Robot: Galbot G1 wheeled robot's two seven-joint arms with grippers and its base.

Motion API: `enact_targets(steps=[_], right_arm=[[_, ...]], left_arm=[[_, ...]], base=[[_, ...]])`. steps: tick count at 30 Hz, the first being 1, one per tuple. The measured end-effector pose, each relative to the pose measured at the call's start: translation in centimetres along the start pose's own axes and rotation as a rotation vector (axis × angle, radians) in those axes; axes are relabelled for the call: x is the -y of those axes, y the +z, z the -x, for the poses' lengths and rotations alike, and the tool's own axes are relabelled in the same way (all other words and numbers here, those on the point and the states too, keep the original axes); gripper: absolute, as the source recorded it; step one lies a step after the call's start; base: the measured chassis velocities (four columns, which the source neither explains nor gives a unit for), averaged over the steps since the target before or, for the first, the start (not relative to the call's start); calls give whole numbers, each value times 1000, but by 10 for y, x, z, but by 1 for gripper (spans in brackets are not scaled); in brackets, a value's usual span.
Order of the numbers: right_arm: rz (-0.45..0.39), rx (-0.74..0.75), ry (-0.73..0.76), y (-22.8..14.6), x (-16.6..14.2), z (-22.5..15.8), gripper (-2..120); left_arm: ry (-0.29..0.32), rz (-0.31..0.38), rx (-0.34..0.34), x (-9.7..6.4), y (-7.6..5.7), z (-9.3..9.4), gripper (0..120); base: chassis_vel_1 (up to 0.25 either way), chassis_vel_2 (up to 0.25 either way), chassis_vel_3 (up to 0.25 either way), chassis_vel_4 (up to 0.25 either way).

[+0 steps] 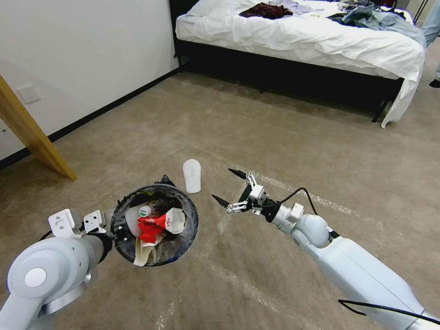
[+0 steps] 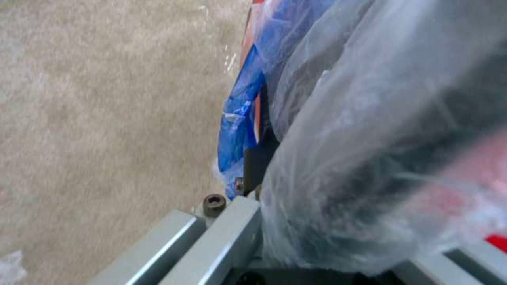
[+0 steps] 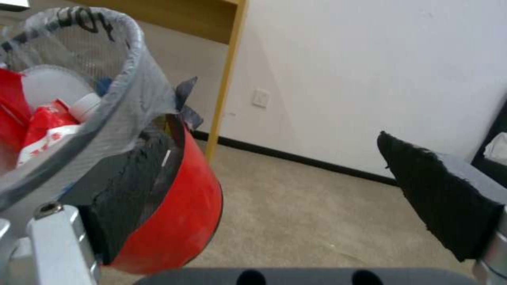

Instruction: Pick up the trash bin and place the garbage on the floor into it.

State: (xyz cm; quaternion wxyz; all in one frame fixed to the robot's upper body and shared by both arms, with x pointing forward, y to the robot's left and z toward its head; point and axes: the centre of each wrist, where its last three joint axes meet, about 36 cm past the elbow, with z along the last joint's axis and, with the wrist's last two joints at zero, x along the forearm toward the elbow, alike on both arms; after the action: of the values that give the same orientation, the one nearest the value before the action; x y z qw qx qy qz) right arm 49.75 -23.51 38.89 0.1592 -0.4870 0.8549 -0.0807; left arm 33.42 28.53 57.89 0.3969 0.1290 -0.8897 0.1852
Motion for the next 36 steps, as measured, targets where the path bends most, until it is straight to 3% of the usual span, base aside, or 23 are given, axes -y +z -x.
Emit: enact_targets(steps=[22,36], right_arm=[[18,16,15,9,-6,-1,100],[19,20,26,15,-7,1,100]], left_arm=[[-19,-9,6,-2,1,12,0],[-32,-9,9,-2,4,21,0]], base=[[-261,251,269,-263],[3,22,-9,-3]])
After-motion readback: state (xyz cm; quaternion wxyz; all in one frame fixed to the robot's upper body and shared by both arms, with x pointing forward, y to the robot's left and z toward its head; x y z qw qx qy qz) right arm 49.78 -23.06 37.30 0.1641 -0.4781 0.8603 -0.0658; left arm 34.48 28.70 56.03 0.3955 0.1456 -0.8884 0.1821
